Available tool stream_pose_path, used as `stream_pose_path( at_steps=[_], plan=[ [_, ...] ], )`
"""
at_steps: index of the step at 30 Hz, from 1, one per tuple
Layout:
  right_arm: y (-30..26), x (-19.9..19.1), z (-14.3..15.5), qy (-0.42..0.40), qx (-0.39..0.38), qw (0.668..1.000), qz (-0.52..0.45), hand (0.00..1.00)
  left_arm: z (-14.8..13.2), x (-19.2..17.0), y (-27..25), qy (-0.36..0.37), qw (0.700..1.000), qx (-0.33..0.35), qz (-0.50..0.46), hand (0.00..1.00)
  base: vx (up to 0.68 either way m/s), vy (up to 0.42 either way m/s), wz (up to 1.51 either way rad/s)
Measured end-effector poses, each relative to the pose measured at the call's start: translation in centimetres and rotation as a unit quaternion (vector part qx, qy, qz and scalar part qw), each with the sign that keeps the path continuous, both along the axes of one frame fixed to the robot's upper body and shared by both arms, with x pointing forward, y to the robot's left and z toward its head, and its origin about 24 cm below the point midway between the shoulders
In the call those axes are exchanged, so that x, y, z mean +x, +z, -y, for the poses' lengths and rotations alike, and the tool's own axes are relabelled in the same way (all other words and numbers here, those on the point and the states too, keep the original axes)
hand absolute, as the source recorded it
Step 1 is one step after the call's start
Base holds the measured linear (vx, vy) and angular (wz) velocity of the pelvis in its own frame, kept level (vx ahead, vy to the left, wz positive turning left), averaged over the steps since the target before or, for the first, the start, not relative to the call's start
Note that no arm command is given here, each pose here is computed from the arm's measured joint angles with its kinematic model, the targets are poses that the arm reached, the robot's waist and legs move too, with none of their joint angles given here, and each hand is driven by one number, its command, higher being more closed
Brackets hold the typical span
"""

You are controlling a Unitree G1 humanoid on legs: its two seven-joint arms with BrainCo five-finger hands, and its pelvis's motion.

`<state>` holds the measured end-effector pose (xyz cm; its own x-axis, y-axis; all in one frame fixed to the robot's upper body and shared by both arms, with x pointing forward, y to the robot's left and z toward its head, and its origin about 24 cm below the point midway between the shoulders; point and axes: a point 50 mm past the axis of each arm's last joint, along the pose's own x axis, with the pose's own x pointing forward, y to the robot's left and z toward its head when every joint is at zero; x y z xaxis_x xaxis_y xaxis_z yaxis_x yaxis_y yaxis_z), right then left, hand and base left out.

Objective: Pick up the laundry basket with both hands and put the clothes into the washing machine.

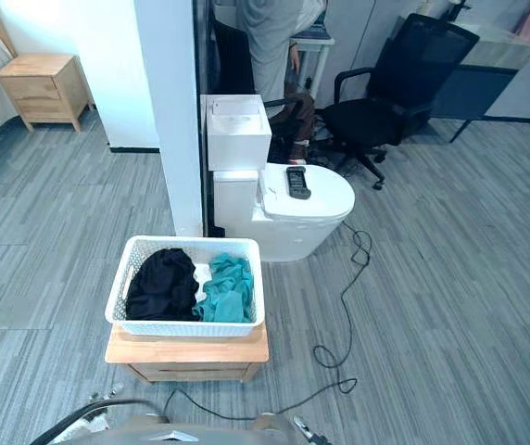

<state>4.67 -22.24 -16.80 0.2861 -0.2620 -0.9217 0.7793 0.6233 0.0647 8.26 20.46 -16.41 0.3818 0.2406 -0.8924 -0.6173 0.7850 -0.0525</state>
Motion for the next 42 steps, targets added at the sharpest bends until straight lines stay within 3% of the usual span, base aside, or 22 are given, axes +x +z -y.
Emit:
stream_pose_path(
  at_steps=[2, 8, 13, 17, 19, 25, 29, 38, 42],
  plan=[
    [0.6, 0.2, 1.8, -0.030, -0.025, 0.999, 0.017, 0.00, 1.1, -0.9, -0.4, 0.023, 0.999, -0.021, -0.009, 0.00, 0.24, -0.188, 0.41],
    [5.7, 5.5, 5.8, -0.070, -0.140, 0.972, 0.173, 0.00, -0.1, -2.3, -0.2, 0.069, 0.998, -0.010, -0.010, 0.00, 0.11, -0.039, 0.12],
    [11.7, 6.4, 9.3, -0.117, -0.266, 0.923, 0.253, 0.00, -5.3, 0.4, 3.6, 0.131, 0.982, 0.080, 0.111, 0.00, 0.06, 0.037, 0.23],
    [14.8, 7.8, 10.2, -0.115, -0.315, 0.894, 0.297, 0.00, -8.8, 4.0, 8.7, 0.117, 0.952, 0.171, 0.226, 0.00, 0.03, 0.034, 0.10],
    [15.2, 8.9, 9.8, -0.093, -0.318, 0.892, 0.307, 0.00, -9.1, 5.7, 10.1, 0.104, 0.942, 0.189, 0.257, 0.00, -0.03, 0.024, 0.07],
    [14.3, 15.0, 8.2, 0.074, -0.284, 0.907, 0.301, 0.00, -7.4, 10.1, 11.8, 0.002, 0.934, 0.207, 0.293, 0.00, -0.03, 0.014, 0.01],
    [15.0, 18.4, 6.8, 0.143, -0.262, 0.898, 0.324, 0.00, -6.4, 12.8, 13.3, -0.048, 0.921, 0.216, 0.322, 0.00, -0.01, 0.004, 0.00],
    [17.1, 24.3, 0.6, 0.324, -0.231, 0.839, 0.370, 0.00, -3.4, 17.5, 14.9, -0.139, 0.902, 0.216, 0.348, 0.00, -0.04, 0.020, -0.02],
    [19.0, 26.5, -1.1, 0.362, -0.240, 0.812, 0.391, 0.00, -2.2, 19.3, 15.6, -0.166, 0.894, 0.220, 0.353, 0.00, -0.09, 0.001, -0.04]
  ],
)
